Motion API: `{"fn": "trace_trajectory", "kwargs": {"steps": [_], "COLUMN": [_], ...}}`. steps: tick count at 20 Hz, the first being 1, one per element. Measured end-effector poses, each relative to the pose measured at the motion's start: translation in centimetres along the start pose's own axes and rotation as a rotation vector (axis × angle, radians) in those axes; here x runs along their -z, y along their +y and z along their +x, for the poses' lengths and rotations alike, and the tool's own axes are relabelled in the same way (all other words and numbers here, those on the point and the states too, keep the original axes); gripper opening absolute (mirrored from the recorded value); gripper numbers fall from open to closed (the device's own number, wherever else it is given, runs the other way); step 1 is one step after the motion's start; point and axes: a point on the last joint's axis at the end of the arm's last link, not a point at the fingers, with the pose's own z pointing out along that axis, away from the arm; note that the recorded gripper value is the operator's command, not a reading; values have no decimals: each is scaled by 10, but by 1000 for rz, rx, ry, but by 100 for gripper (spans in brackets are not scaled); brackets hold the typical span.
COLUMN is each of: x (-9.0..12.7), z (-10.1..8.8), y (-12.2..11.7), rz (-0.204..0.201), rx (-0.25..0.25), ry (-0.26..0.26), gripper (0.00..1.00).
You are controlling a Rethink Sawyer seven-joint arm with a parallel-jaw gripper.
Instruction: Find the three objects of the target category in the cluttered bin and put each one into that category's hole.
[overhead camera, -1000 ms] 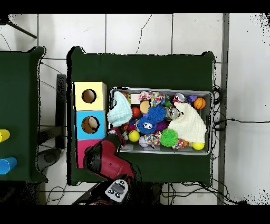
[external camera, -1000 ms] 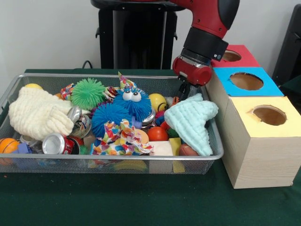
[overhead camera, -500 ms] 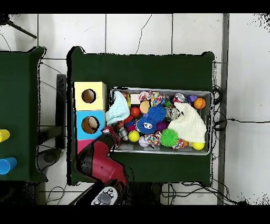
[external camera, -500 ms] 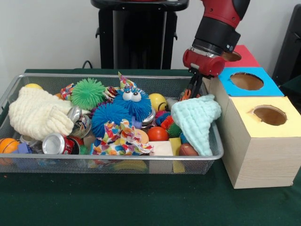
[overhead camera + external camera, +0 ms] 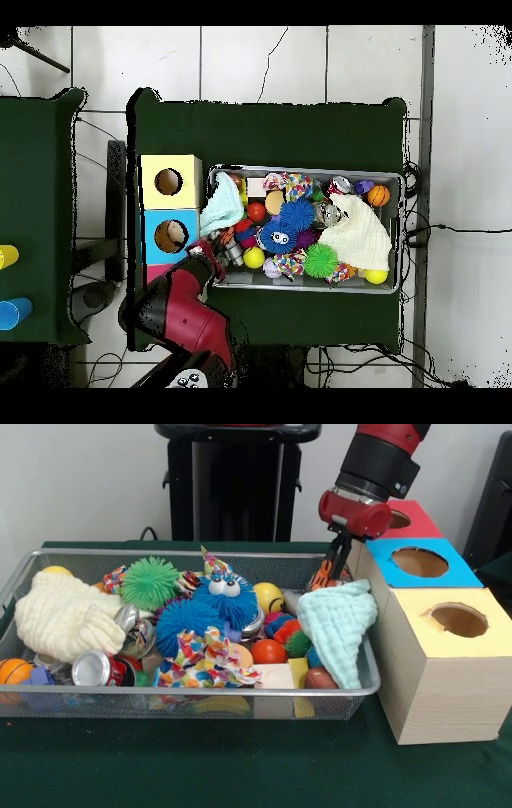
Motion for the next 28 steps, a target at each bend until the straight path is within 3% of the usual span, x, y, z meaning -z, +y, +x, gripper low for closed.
{"fn": "trace_trajectory", "kwargs": {"steps": [9, 12, 18, 22, 28], "x": [28, 51, 75, 90, 112], "z": [-2, -1, -9, -24, -30], "y": [-1, -8, -15, -16, -5], "rz": [68, 131, 195, 207, 185], "rx": [31, 46, 43, 44, 56], "ry": [35, 78, 123, 121, 118], "gripper": [0, 0, 0, 0, 0]}}
